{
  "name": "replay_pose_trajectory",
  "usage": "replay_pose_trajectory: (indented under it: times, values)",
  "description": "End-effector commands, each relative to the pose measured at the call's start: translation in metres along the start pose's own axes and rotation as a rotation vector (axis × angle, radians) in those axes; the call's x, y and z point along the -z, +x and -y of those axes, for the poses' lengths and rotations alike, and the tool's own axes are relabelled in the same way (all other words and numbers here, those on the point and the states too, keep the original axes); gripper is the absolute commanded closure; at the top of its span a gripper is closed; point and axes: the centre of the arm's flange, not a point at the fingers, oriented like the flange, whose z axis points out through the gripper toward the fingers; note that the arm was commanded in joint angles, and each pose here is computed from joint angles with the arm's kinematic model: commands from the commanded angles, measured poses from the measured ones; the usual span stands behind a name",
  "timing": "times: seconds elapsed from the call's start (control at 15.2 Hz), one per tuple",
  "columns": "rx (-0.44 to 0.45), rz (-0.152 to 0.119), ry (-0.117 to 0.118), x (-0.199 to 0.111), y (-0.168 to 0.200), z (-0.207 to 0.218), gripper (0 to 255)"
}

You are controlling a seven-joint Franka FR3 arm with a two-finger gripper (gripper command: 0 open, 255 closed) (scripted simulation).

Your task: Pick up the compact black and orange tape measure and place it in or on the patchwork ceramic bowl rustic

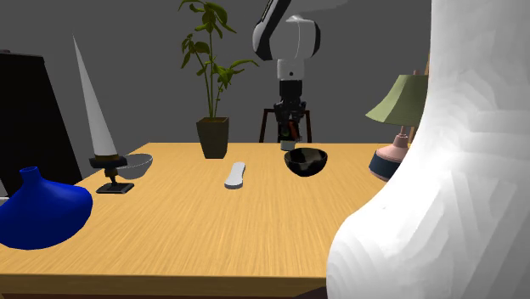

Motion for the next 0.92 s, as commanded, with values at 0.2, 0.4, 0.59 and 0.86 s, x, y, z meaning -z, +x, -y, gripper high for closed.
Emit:
replay_pose_trajectory:
  times: [0.2,0.4,0.59,0.86]
  values:
    - [0.001,0.000,0.000,0.006,0.002,-0.066,255]
    - [0.001,0.000,0.000,0.008,0.003,-0.111,255]
    - [0.001,0.000,0.000,-0.008,0.004,-0.111,255]
    - [0.001,0.000,0.000,-0.029,0.006,-0.111,255]
